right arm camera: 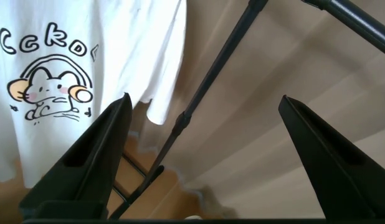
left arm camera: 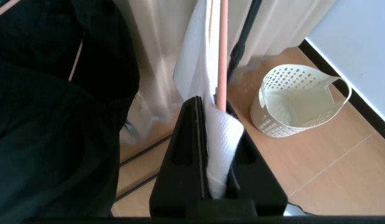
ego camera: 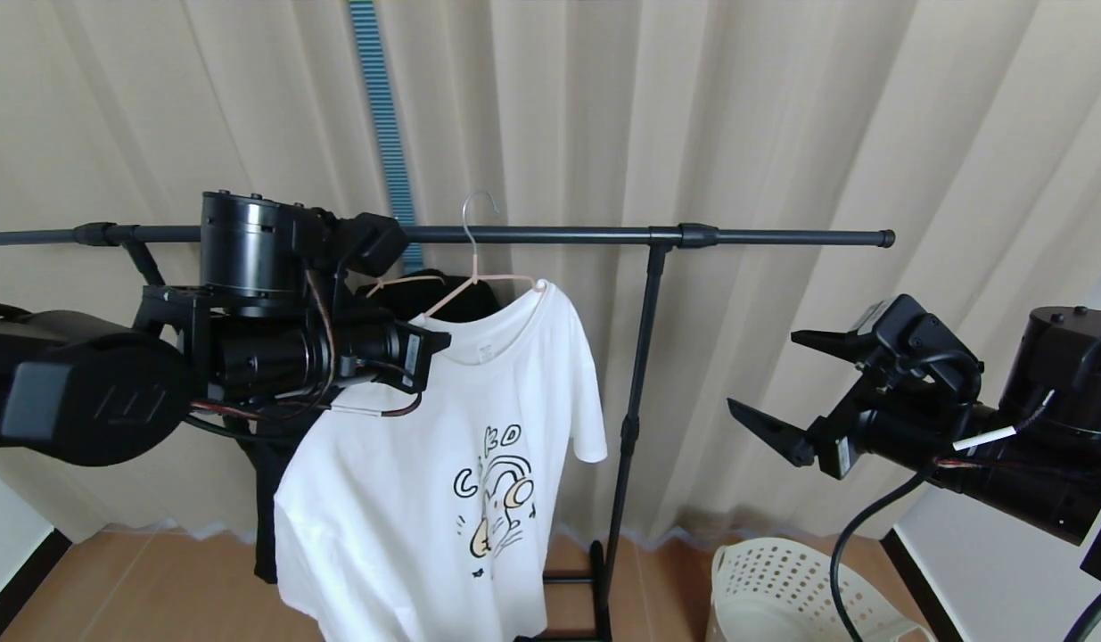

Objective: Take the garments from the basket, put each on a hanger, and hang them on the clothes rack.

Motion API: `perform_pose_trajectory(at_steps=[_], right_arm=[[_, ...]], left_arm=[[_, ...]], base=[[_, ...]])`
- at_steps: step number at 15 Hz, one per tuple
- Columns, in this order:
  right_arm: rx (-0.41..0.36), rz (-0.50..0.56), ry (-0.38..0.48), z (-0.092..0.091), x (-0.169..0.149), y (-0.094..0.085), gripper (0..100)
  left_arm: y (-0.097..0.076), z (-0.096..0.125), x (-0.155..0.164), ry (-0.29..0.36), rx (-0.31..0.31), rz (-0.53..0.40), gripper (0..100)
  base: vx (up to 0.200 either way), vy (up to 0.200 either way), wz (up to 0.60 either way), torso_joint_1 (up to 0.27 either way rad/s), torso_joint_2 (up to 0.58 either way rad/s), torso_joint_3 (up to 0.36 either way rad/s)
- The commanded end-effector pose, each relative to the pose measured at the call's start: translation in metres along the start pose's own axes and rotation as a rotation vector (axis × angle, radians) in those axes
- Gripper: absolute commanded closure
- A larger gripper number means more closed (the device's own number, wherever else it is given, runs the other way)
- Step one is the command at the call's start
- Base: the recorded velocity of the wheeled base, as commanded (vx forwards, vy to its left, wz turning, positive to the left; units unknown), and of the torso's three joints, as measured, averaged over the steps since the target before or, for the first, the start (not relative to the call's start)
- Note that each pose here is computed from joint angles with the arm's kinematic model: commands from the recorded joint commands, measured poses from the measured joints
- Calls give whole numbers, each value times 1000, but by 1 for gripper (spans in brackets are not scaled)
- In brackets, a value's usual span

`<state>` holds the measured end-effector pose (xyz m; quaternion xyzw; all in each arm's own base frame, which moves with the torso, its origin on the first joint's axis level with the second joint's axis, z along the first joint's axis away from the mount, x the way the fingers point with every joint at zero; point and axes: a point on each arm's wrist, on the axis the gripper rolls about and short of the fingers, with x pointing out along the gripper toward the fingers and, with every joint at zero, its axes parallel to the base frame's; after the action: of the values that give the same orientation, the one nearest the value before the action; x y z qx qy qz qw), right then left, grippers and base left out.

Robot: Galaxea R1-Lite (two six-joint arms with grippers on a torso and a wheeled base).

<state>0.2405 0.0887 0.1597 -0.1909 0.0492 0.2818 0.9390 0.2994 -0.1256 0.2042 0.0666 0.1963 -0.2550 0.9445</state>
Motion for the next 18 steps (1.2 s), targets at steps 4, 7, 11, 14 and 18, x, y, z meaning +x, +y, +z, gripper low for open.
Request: perform_pose_trajectory(at_steps=[4,7,11,14,18], right_arm=[[0,1,1,0,0,0,0],[0,1,1,0,0,0,0],[0,2,2,-1,1,0,0],[0,1,1,0,1,0,0],[0,3,5,-1,1,1,0]], left_arm=[[6,-1,41,18,-44,21,100],[8,5,59,6,-78,25,100],[14,4,78,10,-90,57,100],[17,-1,85,25,-95,63,100],[17,-5,88,38,-116,63,100]], base=[[0,0,0,0,0,0],[0,0,0,0,0,0],[0,0,0,0,0,0],[0,0,0,0,0,0],[0,0,0,0,0,0]])
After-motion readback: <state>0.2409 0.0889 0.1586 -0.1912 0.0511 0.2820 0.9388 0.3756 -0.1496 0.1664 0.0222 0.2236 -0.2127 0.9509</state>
